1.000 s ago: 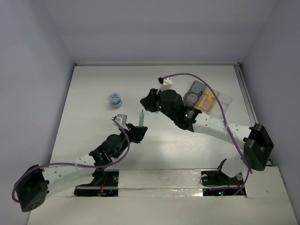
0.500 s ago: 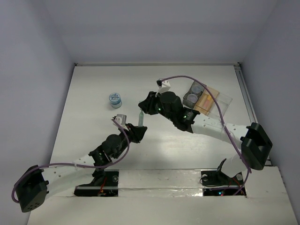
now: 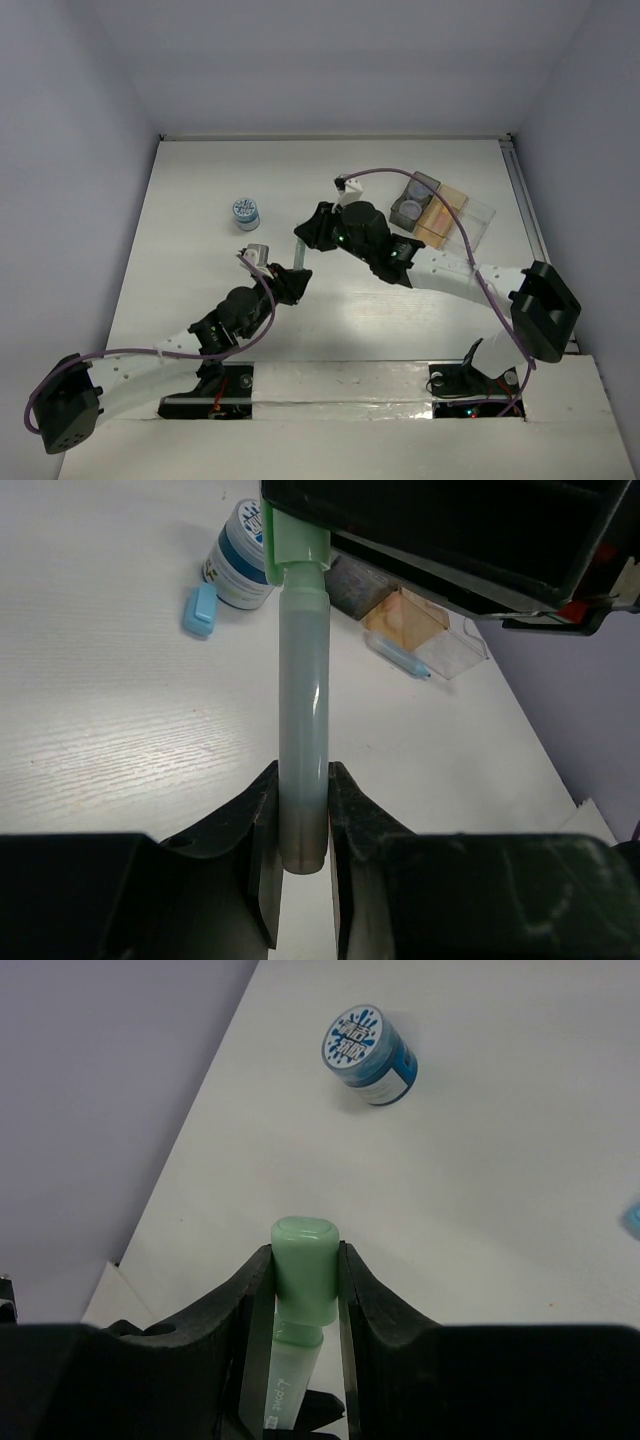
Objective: Sort the stationery into containers
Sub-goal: Close the pen cap on the pen.
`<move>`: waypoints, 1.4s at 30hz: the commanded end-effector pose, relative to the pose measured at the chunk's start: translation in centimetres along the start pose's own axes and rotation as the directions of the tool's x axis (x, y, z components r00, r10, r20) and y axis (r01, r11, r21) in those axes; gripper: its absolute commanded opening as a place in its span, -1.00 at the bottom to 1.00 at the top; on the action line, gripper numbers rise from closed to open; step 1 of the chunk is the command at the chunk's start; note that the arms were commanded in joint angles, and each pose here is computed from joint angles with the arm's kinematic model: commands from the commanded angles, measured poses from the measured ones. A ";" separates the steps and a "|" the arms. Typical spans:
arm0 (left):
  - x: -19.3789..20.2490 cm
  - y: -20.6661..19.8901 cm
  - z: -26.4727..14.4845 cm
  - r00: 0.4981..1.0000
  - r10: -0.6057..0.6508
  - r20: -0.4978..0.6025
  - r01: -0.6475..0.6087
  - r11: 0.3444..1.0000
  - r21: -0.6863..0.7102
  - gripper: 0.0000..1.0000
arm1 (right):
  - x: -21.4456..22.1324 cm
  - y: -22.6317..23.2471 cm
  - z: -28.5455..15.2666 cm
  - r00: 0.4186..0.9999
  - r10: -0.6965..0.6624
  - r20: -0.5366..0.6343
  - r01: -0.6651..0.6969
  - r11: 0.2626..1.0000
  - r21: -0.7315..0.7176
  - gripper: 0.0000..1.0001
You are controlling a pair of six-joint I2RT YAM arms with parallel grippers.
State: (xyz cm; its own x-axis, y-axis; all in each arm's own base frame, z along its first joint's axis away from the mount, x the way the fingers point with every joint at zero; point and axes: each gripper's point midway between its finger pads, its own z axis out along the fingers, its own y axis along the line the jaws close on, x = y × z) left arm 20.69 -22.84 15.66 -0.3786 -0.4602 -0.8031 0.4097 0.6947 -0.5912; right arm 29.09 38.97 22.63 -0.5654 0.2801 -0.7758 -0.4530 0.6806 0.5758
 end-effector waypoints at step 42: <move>-13.5 -7.8 -1.3 0.956 0.028 0.293 -0.062 0.992 0.108 -1.00 | 11.3 3.9 -6.2 0.956 0.086 -0.279 -0.183 0.921 -0.344 -1.00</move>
State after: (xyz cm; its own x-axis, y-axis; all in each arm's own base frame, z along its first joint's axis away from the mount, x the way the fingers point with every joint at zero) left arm 19.50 -22.73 18.72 -0.3588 -0.3242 -0.8753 0.4907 0.7322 -0.4723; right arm 24.49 38.98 25.56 -0.6144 0.4661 -0.6366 -0.5454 0.3322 0.7696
